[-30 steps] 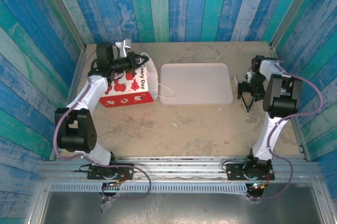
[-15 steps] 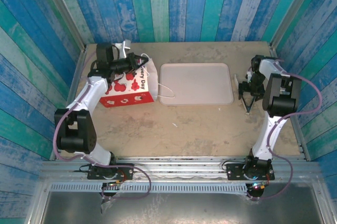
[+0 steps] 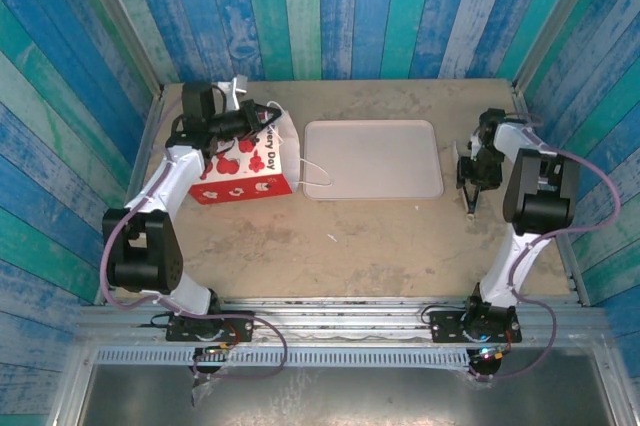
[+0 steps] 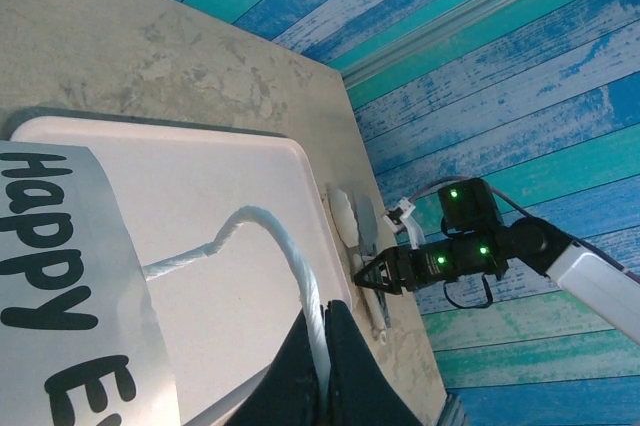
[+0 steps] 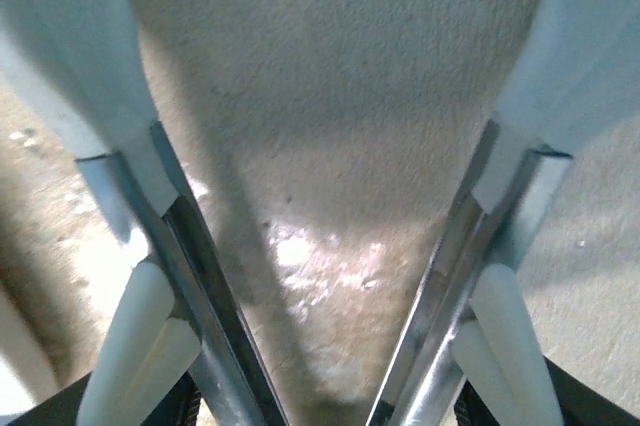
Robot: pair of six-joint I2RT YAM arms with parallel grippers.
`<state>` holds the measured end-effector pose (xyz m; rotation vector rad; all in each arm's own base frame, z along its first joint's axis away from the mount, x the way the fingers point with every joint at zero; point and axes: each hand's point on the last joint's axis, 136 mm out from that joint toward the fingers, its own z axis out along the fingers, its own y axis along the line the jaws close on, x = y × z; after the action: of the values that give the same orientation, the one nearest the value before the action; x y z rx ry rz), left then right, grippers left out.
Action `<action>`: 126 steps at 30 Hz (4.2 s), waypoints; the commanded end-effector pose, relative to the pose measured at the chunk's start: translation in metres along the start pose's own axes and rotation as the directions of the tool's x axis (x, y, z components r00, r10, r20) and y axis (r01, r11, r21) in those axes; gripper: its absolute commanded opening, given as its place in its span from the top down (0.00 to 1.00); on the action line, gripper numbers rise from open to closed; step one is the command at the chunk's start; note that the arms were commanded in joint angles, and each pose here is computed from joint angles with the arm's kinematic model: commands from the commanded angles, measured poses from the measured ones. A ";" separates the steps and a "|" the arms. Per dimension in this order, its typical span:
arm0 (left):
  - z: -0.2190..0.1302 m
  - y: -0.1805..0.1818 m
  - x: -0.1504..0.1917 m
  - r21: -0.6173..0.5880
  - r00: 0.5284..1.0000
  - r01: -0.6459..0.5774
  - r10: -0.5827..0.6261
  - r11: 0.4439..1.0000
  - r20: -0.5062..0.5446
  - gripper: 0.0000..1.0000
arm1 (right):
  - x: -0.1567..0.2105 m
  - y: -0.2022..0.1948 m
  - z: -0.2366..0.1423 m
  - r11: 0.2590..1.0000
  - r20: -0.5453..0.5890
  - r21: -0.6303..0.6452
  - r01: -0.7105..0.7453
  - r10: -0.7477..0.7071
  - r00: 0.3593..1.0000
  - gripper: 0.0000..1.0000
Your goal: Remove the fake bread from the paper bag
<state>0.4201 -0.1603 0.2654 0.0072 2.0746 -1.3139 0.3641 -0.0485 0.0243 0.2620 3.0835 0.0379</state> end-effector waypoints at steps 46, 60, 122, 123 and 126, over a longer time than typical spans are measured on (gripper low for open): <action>-0.094 -0.047 -0.013 -0.345 0.935 -0.219 0.298 0.913 0.194 0.99 | 0.139 0.319 -0.183 0.335 0.594 -0.414 0.846 -0.605 0.530 0.48; -0.087 -0.048 -0.011 -0.302 0.950 -0.187 0.250 0.935 0.187 0.99 | 0.127 0.394 -0.135 0.447 0.551 -0.078 0.891 -0.726 0.412 0.51; -0.055 -0.034 -0.029 -0.150 0.962 -0.011 0.051 0.989 0.267 1.00 | 0.132 0.388 -0.137 0.489 0.493 -0.212 0.846 -0.694 0.525 0.62; -0.054 -0.033 -0.028 -0.151 0.963 -0.009 0.049 0.988 0.265 1.00 | 0.134 0.384 -0.138 0.486 0.494 -0.222 0.846 -0.692 0.527 0.62; -0.054 -0.031 -0.028 -0.154 0.963 -0.006 0.048 0.988 0.266 1.00 | 0.136 0.371 -0.143 0.492 0.492 -0.239 0.837 -0.682 0.541 0.62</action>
<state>0.3965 -0.1188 0.3213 -0.2137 1.9402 -1.0500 0.2952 0.3396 0.1445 -1.0622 2.4731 0.4937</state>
